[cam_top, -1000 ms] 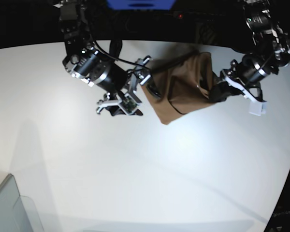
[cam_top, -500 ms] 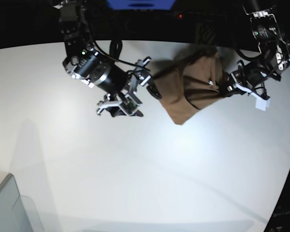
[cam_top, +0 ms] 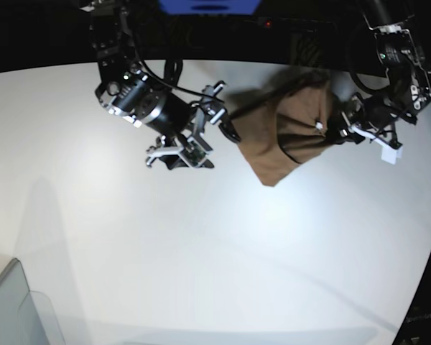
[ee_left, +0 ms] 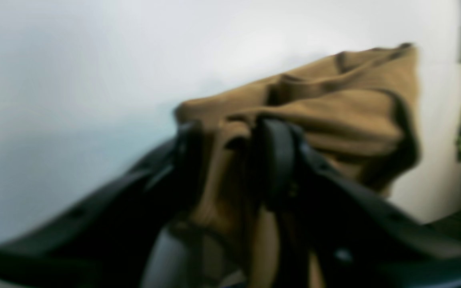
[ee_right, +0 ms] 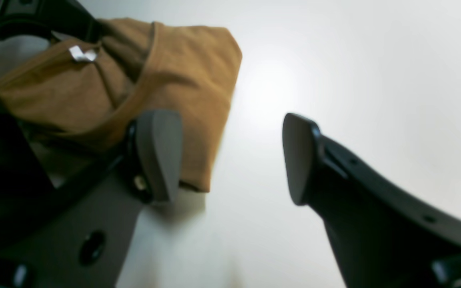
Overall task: Layout the t-shirt on the table in an organized manner, then fold the t-shirt properly
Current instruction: 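Grasp the bundle's edge with the left gripper and lift it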
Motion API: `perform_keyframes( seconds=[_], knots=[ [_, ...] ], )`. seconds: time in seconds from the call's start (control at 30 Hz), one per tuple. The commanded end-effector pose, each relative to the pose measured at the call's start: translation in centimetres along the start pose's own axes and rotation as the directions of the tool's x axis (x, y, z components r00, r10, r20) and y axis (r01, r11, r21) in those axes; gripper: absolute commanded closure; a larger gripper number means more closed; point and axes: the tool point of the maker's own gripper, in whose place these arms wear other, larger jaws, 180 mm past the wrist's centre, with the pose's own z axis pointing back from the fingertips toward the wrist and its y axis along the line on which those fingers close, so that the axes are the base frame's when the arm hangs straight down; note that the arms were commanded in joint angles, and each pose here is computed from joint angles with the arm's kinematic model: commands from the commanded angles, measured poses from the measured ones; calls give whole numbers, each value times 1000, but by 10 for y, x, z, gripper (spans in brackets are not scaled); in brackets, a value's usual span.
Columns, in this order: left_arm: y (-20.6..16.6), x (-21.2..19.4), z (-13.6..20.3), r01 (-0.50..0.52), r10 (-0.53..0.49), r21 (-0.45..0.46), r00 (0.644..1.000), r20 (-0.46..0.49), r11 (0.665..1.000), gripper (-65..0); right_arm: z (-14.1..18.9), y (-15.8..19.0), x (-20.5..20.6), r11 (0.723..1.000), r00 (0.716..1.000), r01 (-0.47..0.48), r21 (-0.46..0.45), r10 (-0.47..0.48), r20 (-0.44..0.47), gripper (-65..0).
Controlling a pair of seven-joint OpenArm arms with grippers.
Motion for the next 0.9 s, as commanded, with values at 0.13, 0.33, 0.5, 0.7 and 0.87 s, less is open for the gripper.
perform_keyframes(
  seconds=[0.13, 0.33, 0.5, 0.7, 0.87],
  knots=[
    [-11, 15, 8, 22, -21, -34, 999, 38, 999, -431, 2, 2, 18, 1000, 998, -5, 10, 4, 68, -403],
    [-28, 32, 38, 50, -37, -95, 991, 131, 994, -431, 2, 1, 20, 1000, 997, -7, 8, 7, 72, -402],
    [-16, 32, 64, 61, -52, -46, 983, 178, 997, -431, 3, 0, 22, 1000, 997, -10, 3, 10, 77, -402],
    [-24, -19, 70, 40, -36, -46, 996, 87, 998, -431, 4, -3, 26, 1000, 996, -16, -4, 17, 86, -402],
    [-30, -38, 61, -18, 23, -68, 997, 75, 998, -432, 3, -1, 26, 1000, 996, -17, 0, 17, 86, -403]
  ],
)
